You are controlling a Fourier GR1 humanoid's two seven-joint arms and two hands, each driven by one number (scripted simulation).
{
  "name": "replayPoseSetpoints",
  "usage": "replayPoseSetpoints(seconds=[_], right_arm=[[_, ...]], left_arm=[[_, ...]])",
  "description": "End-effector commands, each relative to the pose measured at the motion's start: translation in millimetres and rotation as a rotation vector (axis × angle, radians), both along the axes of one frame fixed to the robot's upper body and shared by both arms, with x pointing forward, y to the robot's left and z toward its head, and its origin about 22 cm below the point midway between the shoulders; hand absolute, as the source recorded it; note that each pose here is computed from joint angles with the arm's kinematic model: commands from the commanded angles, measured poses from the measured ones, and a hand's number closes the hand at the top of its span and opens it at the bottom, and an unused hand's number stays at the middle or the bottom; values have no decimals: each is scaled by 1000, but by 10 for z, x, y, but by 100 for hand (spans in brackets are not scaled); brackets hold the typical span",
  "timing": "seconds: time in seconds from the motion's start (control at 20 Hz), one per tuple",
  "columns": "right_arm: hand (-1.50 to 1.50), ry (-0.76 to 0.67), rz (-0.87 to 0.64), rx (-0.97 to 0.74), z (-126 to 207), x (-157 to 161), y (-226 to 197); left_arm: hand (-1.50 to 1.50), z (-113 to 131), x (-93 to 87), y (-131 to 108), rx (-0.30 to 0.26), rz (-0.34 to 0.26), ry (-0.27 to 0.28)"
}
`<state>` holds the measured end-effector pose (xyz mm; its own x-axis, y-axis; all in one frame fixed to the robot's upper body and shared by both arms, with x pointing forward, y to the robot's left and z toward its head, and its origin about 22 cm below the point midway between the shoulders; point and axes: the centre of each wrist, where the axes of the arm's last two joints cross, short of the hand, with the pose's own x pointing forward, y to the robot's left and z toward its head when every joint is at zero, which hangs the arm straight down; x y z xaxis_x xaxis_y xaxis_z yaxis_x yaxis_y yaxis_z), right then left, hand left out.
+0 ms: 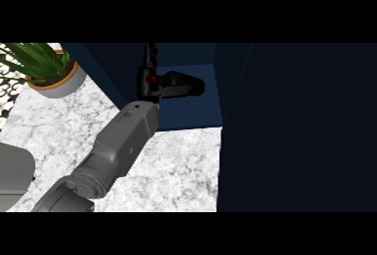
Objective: Pick up the wine, place it into the cabinet and close the cabinet
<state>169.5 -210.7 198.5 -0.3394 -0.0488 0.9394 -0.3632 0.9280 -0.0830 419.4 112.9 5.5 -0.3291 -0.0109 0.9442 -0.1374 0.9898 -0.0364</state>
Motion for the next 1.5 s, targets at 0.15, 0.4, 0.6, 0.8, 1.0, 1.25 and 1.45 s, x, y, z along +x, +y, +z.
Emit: replayPoseSetpoints(seconds=[0.15,0.4,0.6,0.8,1.0,1.25,1.45], right_arm=[[-150,-8,26,22,8,-43,61],[-150,0,21,17,47,-174,1],[-150,1,14,34,20,-102,-4],[-150,2,22,28,57,-176,-10],[-150,1,-18,14,159,-205,-33],[-150,-15,-65,19,31,-68,-54],[-150,-15,-59,13,171,-225,-217]], left_arm=[[-150,-74,-38,47,-107,12,22],[-150,-176,-107,73,-128,-4,41],[-150,-352,-239,116,-138,-5,41],[-150,-308,-302,-3,-149,-28,41],[-150,-427,-577,-149,-126,-76,43],[-150,-407,-1043,-510,-137,-93,51],[-150,-411,-1348,-606,-118,-92,18]])
